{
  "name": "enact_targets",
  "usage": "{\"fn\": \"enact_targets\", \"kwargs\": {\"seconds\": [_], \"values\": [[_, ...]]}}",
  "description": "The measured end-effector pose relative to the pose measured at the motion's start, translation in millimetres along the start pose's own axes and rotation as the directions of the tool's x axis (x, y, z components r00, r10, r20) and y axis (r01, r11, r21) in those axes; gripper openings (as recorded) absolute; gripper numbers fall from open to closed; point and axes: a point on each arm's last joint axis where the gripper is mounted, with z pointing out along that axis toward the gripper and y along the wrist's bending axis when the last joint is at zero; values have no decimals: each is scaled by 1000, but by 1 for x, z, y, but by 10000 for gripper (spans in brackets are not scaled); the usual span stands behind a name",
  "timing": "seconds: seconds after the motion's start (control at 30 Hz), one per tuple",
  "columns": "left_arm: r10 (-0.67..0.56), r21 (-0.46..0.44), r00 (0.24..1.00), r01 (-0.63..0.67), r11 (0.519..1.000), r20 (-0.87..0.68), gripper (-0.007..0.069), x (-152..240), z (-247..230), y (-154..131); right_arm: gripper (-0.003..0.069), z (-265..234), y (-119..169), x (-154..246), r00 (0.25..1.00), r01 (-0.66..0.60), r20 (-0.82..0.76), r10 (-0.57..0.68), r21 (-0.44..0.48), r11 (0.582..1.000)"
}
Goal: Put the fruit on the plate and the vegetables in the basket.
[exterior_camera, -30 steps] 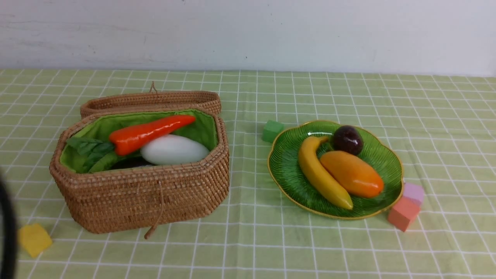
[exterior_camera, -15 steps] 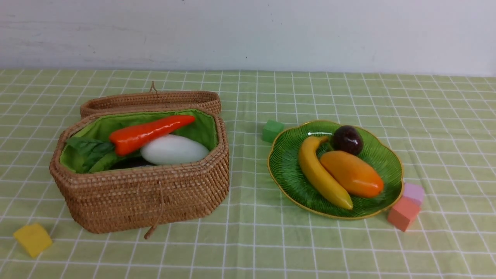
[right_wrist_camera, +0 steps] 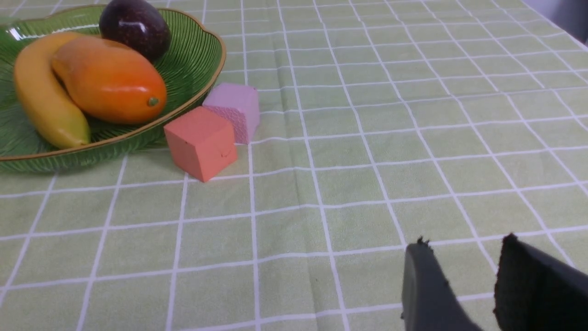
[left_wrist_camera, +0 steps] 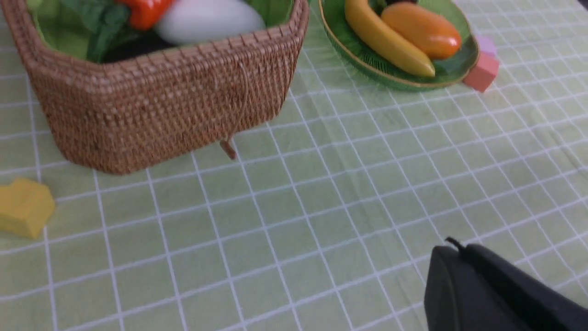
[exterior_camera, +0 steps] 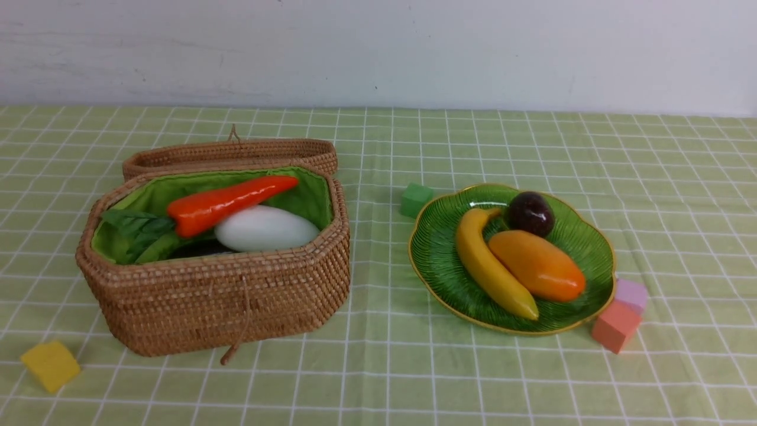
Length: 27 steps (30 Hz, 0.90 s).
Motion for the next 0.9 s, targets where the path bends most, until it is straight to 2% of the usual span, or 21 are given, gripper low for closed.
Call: {"fn": "enact_targets", "kwargs": {"seconds": [0.1, 0.27, 0.4, 0.5, 0.67, 0.9], "values": [[-7, -8, 998, 8, 1000, 68, -13, -2, 8, 4, 239, 0, 0, 0, 1000, 0, 0, 0, 0, 1000], [12, -114, 968, 18, 993, 250, -13, 14, 28, 23, 239, 0, 0, 0, 1000, 0, 0, 0, 0, 1000], [45, -181, 962, 5, 983, 271, -13, 36, 46, 38, 239, 0, 0, 0, 1000, 0, 0, 0, 0, 1000], [70, -234, 962, -7, 972, 263, -13, 67, 63, 53, 239, 0, 0, 0, 1000, 0, 0, 0, 0, 1000], [30, -261, 966, 39, 965, 256, -11, 106, 80, 68, 239, 0, 0, 0, 1000, 0, 0, 0, 0, 1000], [-13, -288, 985, 63, 956, 170, -8, 144, 105, 83, 241, 0, 0, 0, 1000, 0, 0, 0, 0, 1000]]}}
